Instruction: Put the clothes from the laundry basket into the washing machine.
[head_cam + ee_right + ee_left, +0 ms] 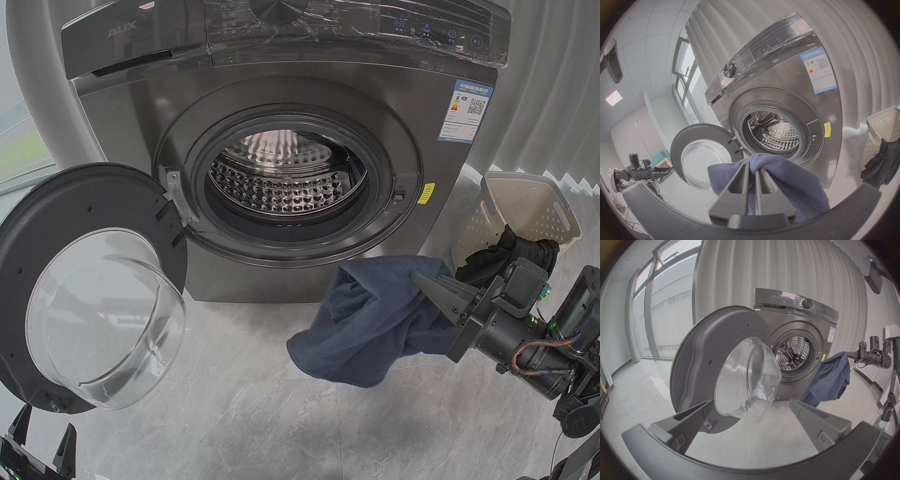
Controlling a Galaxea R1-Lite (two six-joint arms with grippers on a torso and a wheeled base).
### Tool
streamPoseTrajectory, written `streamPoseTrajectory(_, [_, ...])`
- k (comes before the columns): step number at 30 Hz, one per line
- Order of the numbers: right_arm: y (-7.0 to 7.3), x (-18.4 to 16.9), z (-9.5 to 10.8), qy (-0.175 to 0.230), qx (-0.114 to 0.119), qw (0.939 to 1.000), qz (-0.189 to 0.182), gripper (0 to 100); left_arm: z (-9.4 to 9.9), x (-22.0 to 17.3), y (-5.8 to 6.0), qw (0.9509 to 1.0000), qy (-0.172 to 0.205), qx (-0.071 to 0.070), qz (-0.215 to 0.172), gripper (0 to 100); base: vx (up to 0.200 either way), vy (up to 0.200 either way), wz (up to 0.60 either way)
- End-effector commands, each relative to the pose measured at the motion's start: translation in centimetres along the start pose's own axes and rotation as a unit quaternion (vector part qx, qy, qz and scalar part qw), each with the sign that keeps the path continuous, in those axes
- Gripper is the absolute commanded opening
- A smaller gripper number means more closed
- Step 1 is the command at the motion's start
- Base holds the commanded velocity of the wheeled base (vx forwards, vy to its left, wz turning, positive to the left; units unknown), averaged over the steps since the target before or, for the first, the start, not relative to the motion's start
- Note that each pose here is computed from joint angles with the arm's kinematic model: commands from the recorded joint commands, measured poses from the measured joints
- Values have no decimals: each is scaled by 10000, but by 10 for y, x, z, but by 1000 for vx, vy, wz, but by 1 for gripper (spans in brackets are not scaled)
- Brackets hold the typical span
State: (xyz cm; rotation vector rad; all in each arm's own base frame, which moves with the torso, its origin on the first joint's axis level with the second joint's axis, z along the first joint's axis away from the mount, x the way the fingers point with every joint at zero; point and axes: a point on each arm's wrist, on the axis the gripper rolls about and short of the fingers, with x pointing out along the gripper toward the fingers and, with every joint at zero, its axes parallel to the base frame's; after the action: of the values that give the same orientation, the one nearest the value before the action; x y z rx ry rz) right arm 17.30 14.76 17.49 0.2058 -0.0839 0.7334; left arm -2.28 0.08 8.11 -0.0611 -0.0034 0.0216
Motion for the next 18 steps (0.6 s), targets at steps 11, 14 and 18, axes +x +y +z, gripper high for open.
streamPoseTrajectory(11, [15, 31, -2, -139, 55, 9998, 165, 0, -5, 0, 0, 10000, 22, 7, 0, 100, 0, 0, 0])
streamPoseTrajectory(14, [16, 36, 2, -226, 71, 9995, 202, 0, -5, 0, 0, 10000, 13, 45, 7, 100, 0, 0, 0])
streamPoseTrajectory(18, [15, 43, 1, -242, 85, 9996, 151, 0, -5, 0, 0, 10000, 13, 53, 15, 100, 0, 0, 0])
